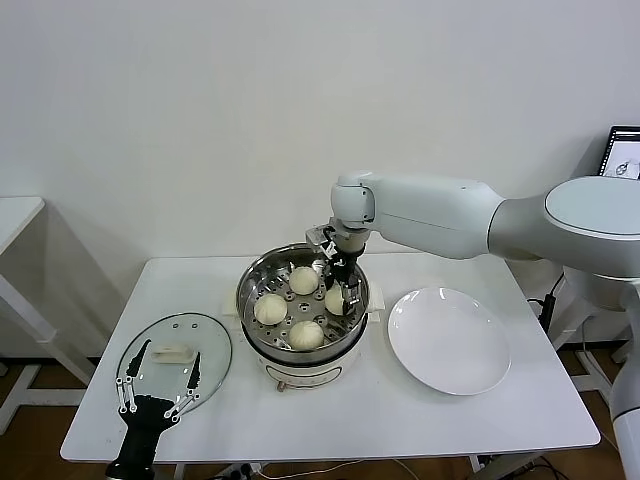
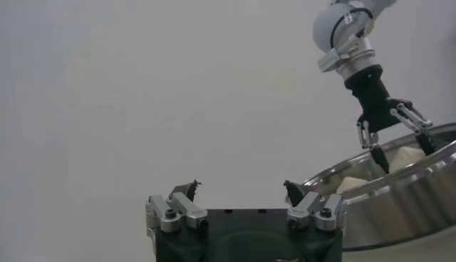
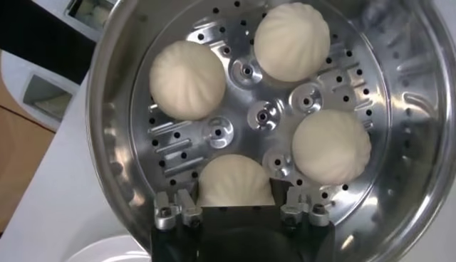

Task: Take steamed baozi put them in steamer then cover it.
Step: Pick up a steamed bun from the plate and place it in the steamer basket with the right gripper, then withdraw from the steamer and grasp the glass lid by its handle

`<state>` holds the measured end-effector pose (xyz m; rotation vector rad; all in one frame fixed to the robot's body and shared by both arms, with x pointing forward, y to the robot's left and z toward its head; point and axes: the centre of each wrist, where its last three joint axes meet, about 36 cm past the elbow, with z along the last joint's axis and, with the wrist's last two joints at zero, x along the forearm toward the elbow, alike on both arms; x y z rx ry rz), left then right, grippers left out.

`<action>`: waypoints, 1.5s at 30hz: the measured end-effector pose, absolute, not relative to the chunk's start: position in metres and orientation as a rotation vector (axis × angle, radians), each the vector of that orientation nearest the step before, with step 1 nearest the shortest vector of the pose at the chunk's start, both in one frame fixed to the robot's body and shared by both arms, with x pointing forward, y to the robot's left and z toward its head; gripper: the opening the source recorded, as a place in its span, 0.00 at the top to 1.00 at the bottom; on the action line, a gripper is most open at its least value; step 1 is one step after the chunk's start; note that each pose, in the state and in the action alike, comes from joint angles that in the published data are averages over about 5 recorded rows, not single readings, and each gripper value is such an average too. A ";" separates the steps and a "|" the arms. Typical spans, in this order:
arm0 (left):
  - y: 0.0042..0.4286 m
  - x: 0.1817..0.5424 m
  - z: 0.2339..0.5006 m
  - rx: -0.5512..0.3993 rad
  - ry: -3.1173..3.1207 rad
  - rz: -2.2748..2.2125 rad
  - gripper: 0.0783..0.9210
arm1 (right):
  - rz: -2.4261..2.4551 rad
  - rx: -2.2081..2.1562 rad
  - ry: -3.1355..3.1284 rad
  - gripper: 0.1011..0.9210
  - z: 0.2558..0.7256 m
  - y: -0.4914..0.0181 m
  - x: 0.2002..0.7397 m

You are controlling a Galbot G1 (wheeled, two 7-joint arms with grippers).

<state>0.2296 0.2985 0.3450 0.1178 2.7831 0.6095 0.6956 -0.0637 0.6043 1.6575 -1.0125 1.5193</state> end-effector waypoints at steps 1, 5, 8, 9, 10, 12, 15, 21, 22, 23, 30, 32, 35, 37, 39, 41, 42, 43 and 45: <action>0.299 0.230 0.345 0.117 2.783 0.610 0.12 | 1.520 1.658 -1.013 0.23 0.604 -0.064 0.696; 0.299 0.230 0.346 0.114 2.780 0.612 0.12 | 1.524 1.660 -1.017 0.16 0.605 -0.064 0.695; 0.300 0.230 0.347 0.112 2.779 0.614 0.12 | 1.532 1.663 -1.021 0.13 0.609 -0.066 0.695; 0.300 0.230 0.347 0.111 2.779 0.615 0.12 | 1.535 1.664 -1.022 0.12 0.610 -0.066 0.695; 0.300 0.230 0.347 0.111 2.779 0.616 0.12 | 1.538 1.666 -1.025 0.12 0.612 -0.067 0.695; 0.300 0.230 0.347 0.111 2.779 0.620 0.12 | 1.541 1.676 -1.032 0.12 0.616 -0.070 0.694; 0.300 0.231 0.347 0.110 2.777 0.628 0.12 | 1.541 1.696 -1.063 0.12 0.624 -0.076 0.693; 0.301 0.235 0.347 0.090 2.769 0.663 0.12 | 1.524 1.773 -1.241 0.12 0.650 -0.104 0.687; 0.302 0.236 0.347 0.086 2.766 0.674 0.12 | 1.521 1.788 -1.290 0.12 0.654 -0.111 0.685; 0.303 0.237 0.347 0.082 2.763 0.686 0.12 | 1.519 1.800 -1.344 0.12 0.658 -0.118 0.683; 0.309 0.248 0.348 0.042 2.727 0.787 0.12 | 1.516 1.768 -1.890 0.12 0.656 -0.179 0.663; 0.310 0.252 0.348 0.023 2.717 0.821 0.12 | 1.499 1.701 -2.101 0.12 0.648 -0.198 0.657; 0.312 0.260 0.349 -0.012 2.701 0.887 0.12 | 1.434 1.566 -2.419 0.12 0.628 -0.223 0.649; 0.313 0.265 0.350 -0.035 2.689 0.937 0.12 | 1.362 1.464 -2.614 0.12 0.611 -0.237 0.642; 0.315 0.271 0.350 -0.056 2.676 0.990 0.12 | 1.272 1.352 -2.786 0.12 0.591 -0.249 0.635; 0.316 0.276 0.350 -0.074 2.661 1.044 0.12 | 1.171 1.229 -2.932 0.12 0.571 -0.261 0.627; 0.317 0.278 0.350 -0.082 2.652 1.073 0.12 | 1.120 1.168 -2.993 0.12 0.560 -0.268 0.623; 0.319 0.280 0.350 -0.088 2.642 1.102 0.12 | 1.068 1.105 -3.050 0.12 0.549 -0.274 0.619; 0.322 0.285 0.349 -0.099 2.619 1.169 0.12 | 0.967 0.980 -3.144 0.12 0.527 -0.286 0.610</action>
